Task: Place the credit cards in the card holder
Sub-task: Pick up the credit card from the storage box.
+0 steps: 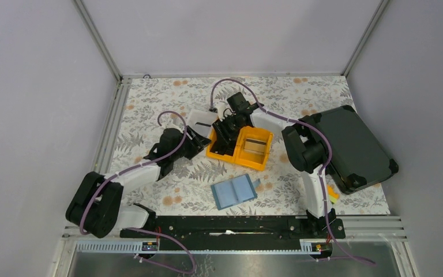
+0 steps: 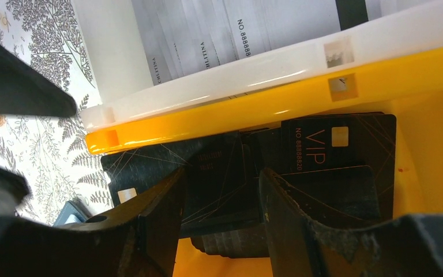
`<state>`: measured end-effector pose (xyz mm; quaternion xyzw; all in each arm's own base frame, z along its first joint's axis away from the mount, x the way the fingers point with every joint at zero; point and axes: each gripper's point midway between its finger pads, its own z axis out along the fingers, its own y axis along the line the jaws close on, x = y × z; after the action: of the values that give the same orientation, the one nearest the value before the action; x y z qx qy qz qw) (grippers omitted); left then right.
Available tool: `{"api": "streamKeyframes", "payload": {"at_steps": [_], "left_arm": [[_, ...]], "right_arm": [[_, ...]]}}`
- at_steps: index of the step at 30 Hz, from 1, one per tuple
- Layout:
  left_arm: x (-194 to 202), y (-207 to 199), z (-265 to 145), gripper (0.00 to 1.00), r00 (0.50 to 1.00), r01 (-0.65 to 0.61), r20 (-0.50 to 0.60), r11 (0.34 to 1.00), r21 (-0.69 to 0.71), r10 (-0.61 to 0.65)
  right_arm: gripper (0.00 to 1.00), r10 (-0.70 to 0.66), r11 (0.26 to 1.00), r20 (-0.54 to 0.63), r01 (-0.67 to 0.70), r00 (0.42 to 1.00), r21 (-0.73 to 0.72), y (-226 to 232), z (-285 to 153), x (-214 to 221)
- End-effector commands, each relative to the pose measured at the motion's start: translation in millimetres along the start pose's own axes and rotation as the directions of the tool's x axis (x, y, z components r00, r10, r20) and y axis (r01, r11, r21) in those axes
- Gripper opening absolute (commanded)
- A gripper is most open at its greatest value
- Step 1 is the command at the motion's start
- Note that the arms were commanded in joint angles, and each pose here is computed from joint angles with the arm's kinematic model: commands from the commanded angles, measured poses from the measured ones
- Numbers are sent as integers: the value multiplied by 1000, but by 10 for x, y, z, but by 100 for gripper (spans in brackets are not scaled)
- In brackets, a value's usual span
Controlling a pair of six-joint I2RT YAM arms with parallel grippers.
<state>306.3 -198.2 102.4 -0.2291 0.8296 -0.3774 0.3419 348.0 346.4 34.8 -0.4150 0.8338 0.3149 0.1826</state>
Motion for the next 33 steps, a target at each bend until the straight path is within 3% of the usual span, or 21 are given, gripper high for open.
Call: {"api": "streamKeyframes", "payload": {"at_steps": [1,10,22,33], "left_arm": [[80,-431,128,56,994,112,-20,980,165,-110],[299,-228,264,46,989,145,-51,985,93,-141],[76,-67,-2,44,992,61,112,998,-5,-61],[300,-47,88,36,995,92,32,996,6,-93]], "right_arm": [[56,19,1000,24,-19,1000,13,28,-112,-70],[56,22,1000,24,-23,999,8,35,-110,-70],[56,27,1000,20,-27,999,11,16,-88,-58],[55,28,999,18,-28,999,16,18,-99,-46]]}}
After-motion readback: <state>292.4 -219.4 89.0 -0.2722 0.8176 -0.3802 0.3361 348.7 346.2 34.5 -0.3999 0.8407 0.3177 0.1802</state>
